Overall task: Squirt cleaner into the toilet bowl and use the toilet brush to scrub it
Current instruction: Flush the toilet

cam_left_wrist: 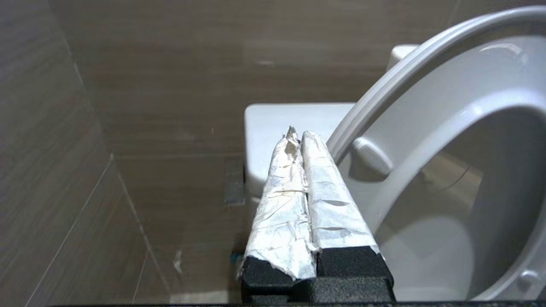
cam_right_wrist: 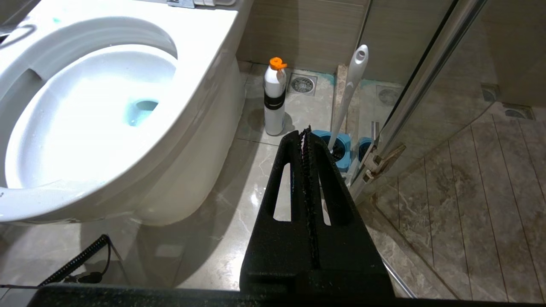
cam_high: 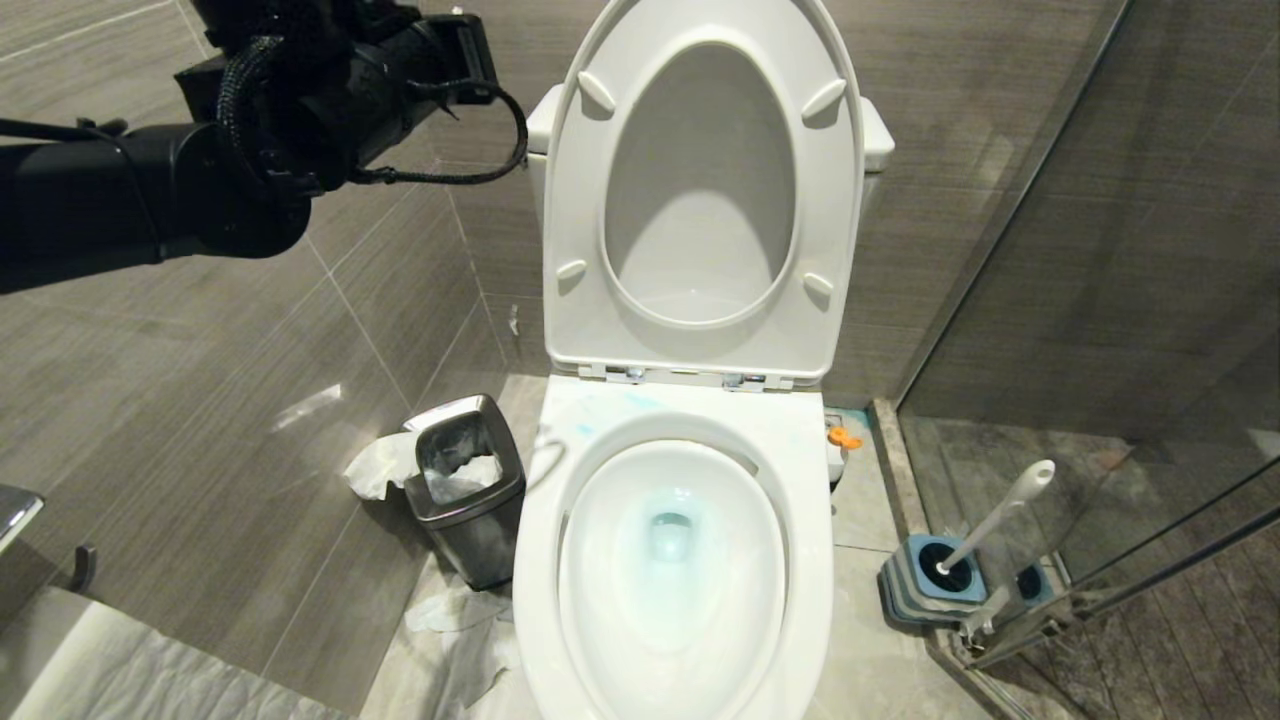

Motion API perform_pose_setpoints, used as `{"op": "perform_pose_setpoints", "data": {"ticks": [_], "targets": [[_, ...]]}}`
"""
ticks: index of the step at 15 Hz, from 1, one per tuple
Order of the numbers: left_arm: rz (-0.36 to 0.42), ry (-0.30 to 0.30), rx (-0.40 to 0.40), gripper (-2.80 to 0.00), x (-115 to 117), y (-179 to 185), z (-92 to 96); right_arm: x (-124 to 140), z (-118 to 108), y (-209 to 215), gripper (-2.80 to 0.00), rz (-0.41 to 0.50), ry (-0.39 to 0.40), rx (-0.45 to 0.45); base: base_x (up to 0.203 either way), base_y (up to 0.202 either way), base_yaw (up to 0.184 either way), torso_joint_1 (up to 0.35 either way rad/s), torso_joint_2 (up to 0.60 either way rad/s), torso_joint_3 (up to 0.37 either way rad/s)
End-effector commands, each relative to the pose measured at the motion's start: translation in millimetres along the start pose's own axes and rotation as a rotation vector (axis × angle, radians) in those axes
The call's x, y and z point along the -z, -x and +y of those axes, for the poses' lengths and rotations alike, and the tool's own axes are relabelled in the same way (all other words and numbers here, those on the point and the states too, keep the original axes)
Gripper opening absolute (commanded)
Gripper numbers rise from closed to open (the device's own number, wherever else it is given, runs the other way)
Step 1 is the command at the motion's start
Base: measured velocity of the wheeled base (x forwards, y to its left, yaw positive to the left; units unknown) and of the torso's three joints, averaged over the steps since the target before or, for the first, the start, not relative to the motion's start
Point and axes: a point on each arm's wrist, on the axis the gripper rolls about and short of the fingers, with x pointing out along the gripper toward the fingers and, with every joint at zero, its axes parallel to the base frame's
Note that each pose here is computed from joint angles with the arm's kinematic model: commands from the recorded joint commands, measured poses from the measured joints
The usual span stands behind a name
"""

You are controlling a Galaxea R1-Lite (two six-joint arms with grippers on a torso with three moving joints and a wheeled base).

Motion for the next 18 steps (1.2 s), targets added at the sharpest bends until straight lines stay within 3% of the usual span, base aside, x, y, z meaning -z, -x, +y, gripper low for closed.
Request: {"op": "perform_pose_setpoints", "data": {"ticks": [1, 4, 6, 10, 18], "targets": [[0.048, -0.01, -0.024, -2.8, -7.3, 6.1, 14.7, 0.0, 0.0, -0.1, -2.8, 0.002, 0.0, 0.0, 0.0, 0.0, 0.0, 0.0, 0.0, 0.0], [0.087, 0.038, -0.04, -2.8, -21.7, 16.7, 25.4, 0.0, 0.0, 0.0, -2.8, 0.001, 0.0, 0.0, 0.0, 0.0, 0.0, 0.0, 0.0, 0.0], [0.077, 0.025, -0.036, -2.8, -29.8, 21.5, 35.6, 0.0, 0.0, 0.0, -2.8, 0.0, 0.0, 0.0, 0.0, 0.0, 0.0, 0.0, 0.0, 0.0], [0.199, -0.038, 0.138, -2.8, -38.1, 39.4, 53.4, 0.0, 0.0, -0.1, -2.8, 0.001, 0.0, 0.0, 0.0, 0.0, 0.0, 0.0, 0.0, 0.0], [0.194, -0.051, 0.137, -2.8, -45.9, 45.0, 53.4, 0.0, 0.0, -0.1, -2.8, 0.001, 0.0, 0.0, 0.0, 0.0, 0.0, 0.0, 0.0, 0.0]]}}
